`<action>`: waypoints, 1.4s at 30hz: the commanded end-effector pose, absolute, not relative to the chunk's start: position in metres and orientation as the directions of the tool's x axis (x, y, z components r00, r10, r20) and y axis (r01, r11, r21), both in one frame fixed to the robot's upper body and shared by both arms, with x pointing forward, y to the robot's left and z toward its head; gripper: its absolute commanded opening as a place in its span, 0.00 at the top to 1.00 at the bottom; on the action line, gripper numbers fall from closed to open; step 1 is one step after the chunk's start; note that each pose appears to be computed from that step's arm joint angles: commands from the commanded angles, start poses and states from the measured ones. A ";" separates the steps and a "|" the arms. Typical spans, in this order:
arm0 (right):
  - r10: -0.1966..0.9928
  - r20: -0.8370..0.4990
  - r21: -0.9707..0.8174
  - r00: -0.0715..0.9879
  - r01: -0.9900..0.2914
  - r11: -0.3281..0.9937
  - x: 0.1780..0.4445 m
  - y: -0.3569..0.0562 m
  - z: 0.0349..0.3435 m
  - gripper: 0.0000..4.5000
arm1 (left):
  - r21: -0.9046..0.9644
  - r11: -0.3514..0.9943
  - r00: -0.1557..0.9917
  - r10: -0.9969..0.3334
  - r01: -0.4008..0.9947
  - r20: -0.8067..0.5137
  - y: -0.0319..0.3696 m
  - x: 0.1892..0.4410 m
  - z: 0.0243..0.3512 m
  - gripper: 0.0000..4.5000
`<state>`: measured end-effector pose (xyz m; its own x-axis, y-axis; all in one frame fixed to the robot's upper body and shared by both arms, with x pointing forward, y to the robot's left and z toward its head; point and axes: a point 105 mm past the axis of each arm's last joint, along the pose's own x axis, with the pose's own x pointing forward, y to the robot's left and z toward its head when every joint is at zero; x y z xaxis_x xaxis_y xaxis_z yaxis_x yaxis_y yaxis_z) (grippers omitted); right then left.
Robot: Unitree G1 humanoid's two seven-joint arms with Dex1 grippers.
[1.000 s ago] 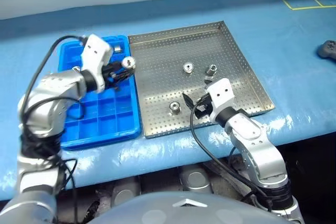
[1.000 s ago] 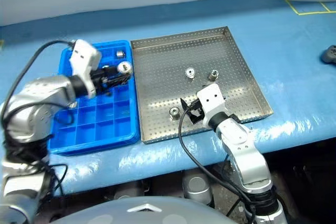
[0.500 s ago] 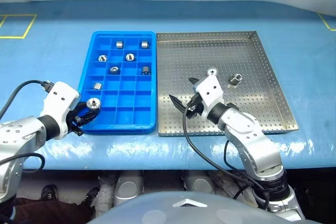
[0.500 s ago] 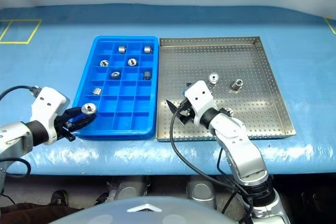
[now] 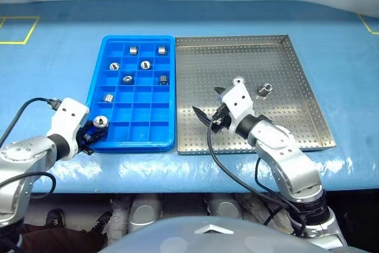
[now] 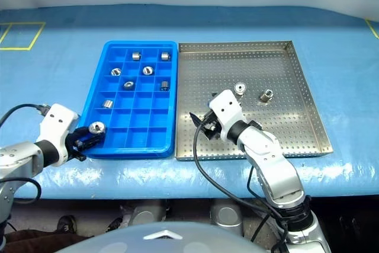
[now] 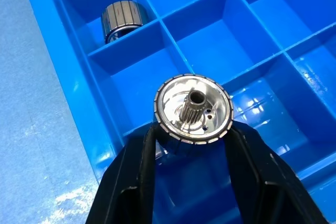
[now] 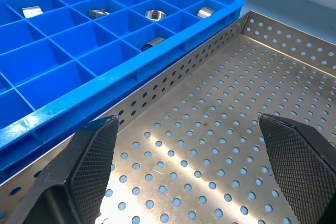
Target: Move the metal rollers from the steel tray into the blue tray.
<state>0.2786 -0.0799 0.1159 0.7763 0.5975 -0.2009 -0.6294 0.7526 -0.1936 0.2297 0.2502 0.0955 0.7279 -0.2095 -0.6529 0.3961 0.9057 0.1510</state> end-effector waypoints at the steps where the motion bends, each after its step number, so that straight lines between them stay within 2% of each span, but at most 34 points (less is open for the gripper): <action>1: 0.599 -0.160 -0.208 0.784 -0.620 0.756 0.279 -0.079 0.126 0.00 | 0.195 0.907 0.764 -0.181 0.373 -0.620 0.261 0.234 0.110 0.56; 8: 0.588 -0.157 -0.211 0.793 -0.609 0.765 0.281 -0.080 0.127 0.00 | 0.170 0.912 0.800 -0.223 0.373 -0.557 0.260 0.242 0.124 0.06; 10: 0.577 -0.160 -0.211 0.801 -0.599 0.773 0.282 -0.083 0.126 0.00 | 0.150 0.913 0.829 -0.263 0.378 -0.494 0.254 0.250 0.134 0.06; 13: 0.570 -0.159 -0.212 0.807 -0.591 0.778 0.282 -0.084 0.126 0.00 | 0.050 0.883 0.837 -0.423 0.467 -0.347 0.224 0.262 0.152 0.06; 14: 0.568 -0.157 -0.215 0.808 -0.589 0.779 0.282 -0.084 0.127 0.00 | -0.006 0.850 0.814 -0.506 0.526 -0.285 0.207 0.264 0.158 0.06; 15: 0.560 -0.153 -0.222 0.814 -0.580 0.784 0.281 -0.085 0.128 0.00 | -0.067 0.770 0.737 -0.629 0.635 -0.248 0.175 0.265 0.156 0.06; 17: 0.538 -0.146 -0.237 0.830 -0.558 0.795 0.282 -0.088 0.130 0.00 | -0.129 0.644 0.604 -0.758 0.755 -0.247 0.131 0.265 0.144 0.06; 20: 0.407 -0.168 -0.313 0.898 -0.440 0.841 0.286 -0.112 0.130 0.00 | -0.090 0.595 0.526 -0.763 0.799 -0.376 0.096 0.280 0.113 0.06; 25: 0.233 -0.210 -0.369 0.950 -0.297 0.881 0.283 -0.145 0.129 0.00 | -0.047 0.454 0.392 -0.814 0.890 -0.428 0.052 0.287 0.101 0.06; 30: 0.075 -0.211 -0.416 0.975 -0.159 0.896 0.278 -0.170 0.131 0.00 | 0.000 0.371 0.323 -0.808 0.929 -0.492 0.034 0.292 0.086 0.06; 39: 0.041 -0.200 -0.397 0.979 -0.119 0.910 0.273 -0.171 0.131 0.00 | 0.034 0.310 0.274 -0.780 0.950 -0.562 0.015 0.294 0.063 0.06; 42: 0.043 -0.199 -0.396 0.979 -0.120 0.910 0.272 -0.171 0.130 0.00 | 0.062 0.334 0.304 -0.747 0.941 -0.591 0.015 0.297 0.055 0.06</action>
